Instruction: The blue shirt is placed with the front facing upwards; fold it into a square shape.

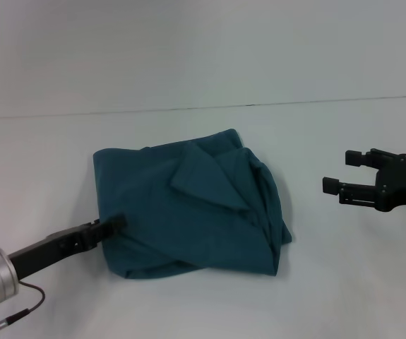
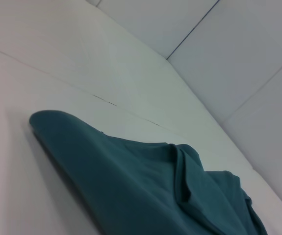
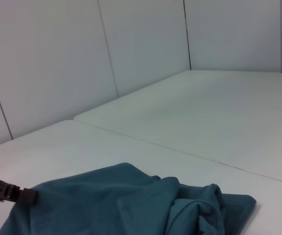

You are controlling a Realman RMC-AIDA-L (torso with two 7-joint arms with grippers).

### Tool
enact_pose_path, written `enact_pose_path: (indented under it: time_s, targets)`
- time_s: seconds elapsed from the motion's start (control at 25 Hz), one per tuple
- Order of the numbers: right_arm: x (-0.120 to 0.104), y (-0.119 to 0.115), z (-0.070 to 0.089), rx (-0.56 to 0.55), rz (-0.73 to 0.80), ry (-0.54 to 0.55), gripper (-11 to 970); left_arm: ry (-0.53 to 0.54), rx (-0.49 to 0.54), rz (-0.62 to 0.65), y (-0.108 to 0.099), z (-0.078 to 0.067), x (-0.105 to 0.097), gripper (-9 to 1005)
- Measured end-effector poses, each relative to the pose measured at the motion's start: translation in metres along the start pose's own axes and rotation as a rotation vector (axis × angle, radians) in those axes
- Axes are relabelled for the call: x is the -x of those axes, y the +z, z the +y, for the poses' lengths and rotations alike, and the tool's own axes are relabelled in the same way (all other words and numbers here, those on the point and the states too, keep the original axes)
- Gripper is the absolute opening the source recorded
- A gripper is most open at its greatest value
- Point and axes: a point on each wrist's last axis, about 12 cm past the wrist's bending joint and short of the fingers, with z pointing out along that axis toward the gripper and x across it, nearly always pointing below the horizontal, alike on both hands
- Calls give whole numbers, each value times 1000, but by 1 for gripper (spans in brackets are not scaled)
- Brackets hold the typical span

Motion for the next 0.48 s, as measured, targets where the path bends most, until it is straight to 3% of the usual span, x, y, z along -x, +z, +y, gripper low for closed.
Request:
enact_pose_path:
  time_s: [0.2,0.48]
  targets:
    - [0,1,1,6,1,-1,900,2,25,-9,-3,4,2,474]
    - [4,8,2,25,4,-7,901,68,86,-65,-14,11,23,741]
